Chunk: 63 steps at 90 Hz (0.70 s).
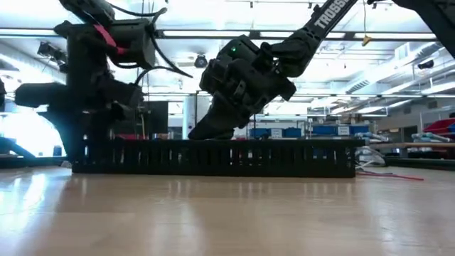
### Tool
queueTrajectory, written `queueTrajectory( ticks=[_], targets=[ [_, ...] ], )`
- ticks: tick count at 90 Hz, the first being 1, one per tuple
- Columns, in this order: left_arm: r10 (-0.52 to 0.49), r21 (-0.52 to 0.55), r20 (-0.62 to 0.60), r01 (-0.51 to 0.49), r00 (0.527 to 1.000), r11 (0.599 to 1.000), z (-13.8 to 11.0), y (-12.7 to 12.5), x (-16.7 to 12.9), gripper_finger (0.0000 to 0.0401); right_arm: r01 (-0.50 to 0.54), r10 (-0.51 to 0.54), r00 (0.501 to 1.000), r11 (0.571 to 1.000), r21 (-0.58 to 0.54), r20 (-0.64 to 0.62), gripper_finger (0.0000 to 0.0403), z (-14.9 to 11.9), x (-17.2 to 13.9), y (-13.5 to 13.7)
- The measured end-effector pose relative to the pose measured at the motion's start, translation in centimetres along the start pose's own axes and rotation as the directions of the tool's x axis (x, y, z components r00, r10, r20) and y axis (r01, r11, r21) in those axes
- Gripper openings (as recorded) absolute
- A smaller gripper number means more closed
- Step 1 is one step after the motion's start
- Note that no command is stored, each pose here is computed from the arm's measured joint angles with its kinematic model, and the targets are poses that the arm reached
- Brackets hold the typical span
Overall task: Ziptie cables
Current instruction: Close the black cable duct cover
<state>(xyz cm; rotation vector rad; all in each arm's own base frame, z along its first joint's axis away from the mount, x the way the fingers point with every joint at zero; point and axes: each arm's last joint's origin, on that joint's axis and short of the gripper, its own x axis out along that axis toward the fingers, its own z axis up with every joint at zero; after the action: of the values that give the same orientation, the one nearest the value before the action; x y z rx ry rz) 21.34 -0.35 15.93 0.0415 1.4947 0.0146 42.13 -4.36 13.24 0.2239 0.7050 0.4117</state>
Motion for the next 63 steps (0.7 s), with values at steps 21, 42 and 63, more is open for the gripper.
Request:
queueTrajectory(
  ticks=[21, 42, 63],
  targets=[
    [-0.005, 0.021, 0.026, 0.004, 1.000, 1.000, -0.04, -0.01, 0.02, 0.0261, -0.016, 0.016, 1.000, 1.000, 0.004, -0.001, 0.0000, -0.05, 0.00, 0.05],
    [-0.006, 0.027, 0.024, 0.005, 1.000, 1.000, -0.27, -0.03, 0.41, 0.0259, -0.019, 0.019, 1.000, 1.000, 0.008, 0.003, 0.0000, -0.03, 0.01, 0.05],
    [-0.007, 0.025, 0.039, 0.006, 0.999, 1.000, -0.46, -0.05, 0.92, 0.0247, -0.001, 0.001, 0.999, 1.000, -0.015, 0.050, 0.0000, 0.55, -0.36, -0.07]
  ],
)
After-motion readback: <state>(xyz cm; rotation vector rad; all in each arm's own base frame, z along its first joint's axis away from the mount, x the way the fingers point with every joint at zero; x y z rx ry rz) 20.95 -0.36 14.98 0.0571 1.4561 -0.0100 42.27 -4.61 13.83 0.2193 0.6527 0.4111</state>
